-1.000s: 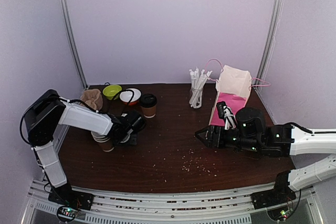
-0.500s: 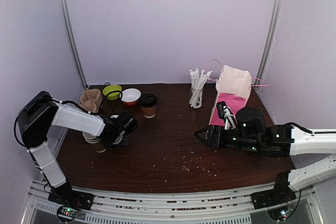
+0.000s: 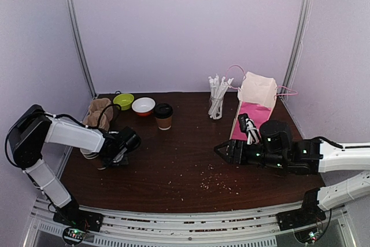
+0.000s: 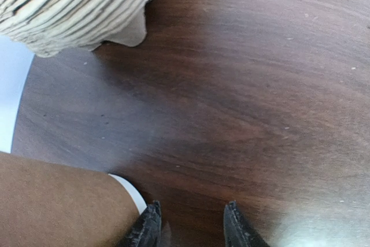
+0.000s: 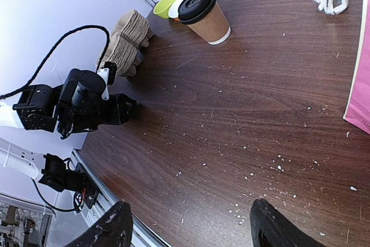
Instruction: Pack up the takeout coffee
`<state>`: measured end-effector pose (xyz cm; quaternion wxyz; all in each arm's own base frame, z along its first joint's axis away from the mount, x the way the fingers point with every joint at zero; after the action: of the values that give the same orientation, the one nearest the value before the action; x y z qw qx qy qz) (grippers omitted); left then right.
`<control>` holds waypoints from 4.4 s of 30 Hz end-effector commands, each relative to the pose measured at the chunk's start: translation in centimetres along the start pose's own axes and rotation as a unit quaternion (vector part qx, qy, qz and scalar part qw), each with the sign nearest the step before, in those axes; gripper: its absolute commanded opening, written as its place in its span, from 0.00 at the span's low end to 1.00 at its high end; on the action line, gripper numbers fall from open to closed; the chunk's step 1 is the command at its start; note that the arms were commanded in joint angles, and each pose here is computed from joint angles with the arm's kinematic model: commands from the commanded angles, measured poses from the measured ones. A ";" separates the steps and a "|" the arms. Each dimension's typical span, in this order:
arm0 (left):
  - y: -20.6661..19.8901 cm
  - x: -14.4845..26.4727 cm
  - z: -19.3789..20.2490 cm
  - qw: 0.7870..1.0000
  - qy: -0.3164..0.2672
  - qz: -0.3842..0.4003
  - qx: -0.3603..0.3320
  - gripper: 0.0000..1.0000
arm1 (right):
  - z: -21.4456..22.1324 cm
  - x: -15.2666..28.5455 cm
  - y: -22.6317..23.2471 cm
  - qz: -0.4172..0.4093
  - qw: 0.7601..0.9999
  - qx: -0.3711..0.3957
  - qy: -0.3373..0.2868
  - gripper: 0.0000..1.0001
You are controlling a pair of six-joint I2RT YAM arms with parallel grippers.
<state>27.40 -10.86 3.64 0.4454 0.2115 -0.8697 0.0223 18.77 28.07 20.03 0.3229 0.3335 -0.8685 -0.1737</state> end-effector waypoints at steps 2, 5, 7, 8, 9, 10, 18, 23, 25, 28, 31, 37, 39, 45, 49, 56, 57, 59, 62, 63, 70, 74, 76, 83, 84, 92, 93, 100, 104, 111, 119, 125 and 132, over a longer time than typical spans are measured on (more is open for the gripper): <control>2.1 0.1 -0.1 0.999 -0.004 -0.037 -0.005 0.40 | 0.1 0.1 0.1 -0.007 1.000 0.003 -0.003 0.72; 2.9 0.0 0.2 0.999 0.000 -0.043 -0.002 0.40 | 0.2 0.2 0.0 -0.008 1.000 0.002 -0.004 0.72; 3.0 -0.1 0.3 0.999 0.003 -0.044 -0.005 0.40 | 0.3 0.2 -0.1 -0.008 1.000 0.001 -0.005 0.72; 3.0 -0.1 0.4 0.999 0.006 -0.044 -0.008 0.40 | 0.4 0.2 -0.2 -0.008 1.000 0.000 -0.006 0.72; 3.1 -0.2 0.5 0.999 0.007 -0.046 -0.009 0.40 | 0.4 0.1 -0.2 -0.008 1.000 0.000 -0.005 0.72; 3.0 -0.1 0.4 0.999 0.008 -0.047 -0.009 0.40 | 0.4 0.1 -0.1 -0.009 1.000 -0.001 -0.005 0.72; 4.8 0.1 0.6 0.998 0.020 -0.057 0.029 0.40 | 0.4 0.4 -0.1 -0.011 1.000 -0.002 -0.006 0.72; 5.7 0.1 0.9 0.997 0.027 -0.063 0.045 0.40 | 0.5 0.3 -0.1 -0.014 1.000 -0.002 -0.006 0.72; 5.9 0.2 1.0 0.996 0.028 -0.062 0.048 0.40 | 0.5 0.4 -0.1 -0.014 1.000 -0.001 -0.006 0.72; 5.8 0.4 0.9 0.997 0.029 -0.054 0.047 0.42 | 0.5 0.5 -0.2 -0.014 1.000 0.000 -0.008 0.72; 3.5 1.0 0.2 0.999 0.036 0.000 0.012 0.48 | 0.3 0.6 -0.1 -0.016 1.000 0.001 -0.011 0.72; -0.2 4.8 -2.6 0.996 0.013 0.082 -0.013 0.72 | 0.2 0.6 -0.1 -0.012 1.000 0.004 -0.011 0.72; -1.4 6.5 -3.3 0.994 0.008 0.106 -0.025 0.76 | 0.1 0.5 0.0 -0.012 1.000 0.006 -0.011 0.72; -2.9 12.3 -8.4 0.989 -0.049 0.140 -0.024 0.82 | 0.1 0.3 0.0 -0.007 1.000 0.012 -0.008 0.72; -1.5 13.1 -13.3 0.989 -0.083 0.119 -0.005 0.82 | 0.0 0.2 0.1 -0.008 1.000 0.012 -0.008 0.72; 2.1 9.0 -18.0 0.993 -0.069 0.086 0.030 0.80 | 0.0 0.2 0.1 -0.008 1.000 0.016 -0.008 0.72; 2.6 8.1 -18.3 0.994 -0.060 0.083 0.034 0.80 | -0.1 0.2 0.1 -0.008 1.000 0.016 -0.009 0.72; 3.3 6.4 -18.5 0.995 -0.046 0.077 0.037 0.80 | -0.1 0.2 0.1 -0.008 1.000 0.017 -0.008 0.72; 3.4 4.4 -18.3 0.996 -0.026 0.080 0.033 0.80 | -0.2 0.2 0.2 -0.009 1.000 0.020 -0.007 0.73; 3.2 4.0 -18.2 0.996 -0.023 0.079 0.030 0.80 | -0.2 0.2 0.3 -0.009 1.000 0.020 -0.007 0.73; 3.0 0.5 -17.5 0.998 0.002 0.057 0.020 0.79 | -0.7 0.4 0.8 -0.014 1.000 0.021 -0.008 0.73; 3.2 -1.3 -17.1 0.999 0.013 0.041 0.013 0.76 | -0.8 0.6 1.0 -0.018 1.000 0.020 -0.008 0.73; 3.3 -2.1 -16.9 0.999 0.019 0.035 0.011 0.73 | -0.8 0.6 1.0 -0.019 1.000 0.019 -0.008 0.73; 3.1 -3.5 -16.6 0.999 0.027 0.030 -0.002 0.57 | -1.0 0.7 1.1 -0.021 1.000 0.018 -0.010 0.73; 3.1 -3.7 -16.5 0.999 0.028 0.029 -0.004 0.54 | -1.0 0.7 1.1 -0.020 1.000 0.018 -0.010 0.73; 3.3 -2.6 -16.4 0.999 0.024 0.046 -0.007 0.17 | -1.0 0.7 1.0 -0.017 1.000 0.021 -0.011 0.73; 3.4 -2.5 -16.3 0.999 0.024 0.047 -0.008 0.11 | -1.0 0.7 1.0 -0.017 1.000 0.021 -0.011 0.73; 3.6 0.0 -16.0 0.997 0.012 0.076 -0.010 0.00 | -1.1 0.7 1.1 -0.017 1.000 0.020 -0.012 0.73; 2.3 2.8 -16.2 0.994 -0.009 0.111 -0.021 0.00 | -1.2 0.7 1.0 -0.014 1.000 0.020 -0.013 0.73; -0.7 8.5 -15.9 0.987 -0.042 0.143 -0.065 0.00 | -1.5 0.8 1.3 -0.014 1.000 0.017 -0.014 0.73; -2.9 14.7 -12.7 0.972 -0.044 0.202 -0.109 0.00 | -1.9 0.9 1.4 -0.009 1.000 0.027 -0.012 0.73; -4.7 18.9 -7.8 0.952 -0.015 0.271 -0.140 0.00 | -2.5 1.0 1.9 -0.001 0.999 0.054 -0.004 0.73; -8.8 22.2 -1.1 0.914 -0.005 0.352 -0.199 0.00 | -2.8 0.4 2.4 0.003 0.998 0.066 0.007 0.73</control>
<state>21.28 -22.58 20.07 0.4647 -0.1550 -0.8714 -0.0265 19.10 29.08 23.28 0.3061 0.3565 -0.8730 -0.1307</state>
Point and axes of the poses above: each gripper's point midway between its finger pads, its own x axis back along the fingers, its own y axis along the line the jaws close on, z = x × y, the point moved 2 cm from there along x, back along the fingers, and after that the axes turned 7 degrees about x, right-handed, at the moved point
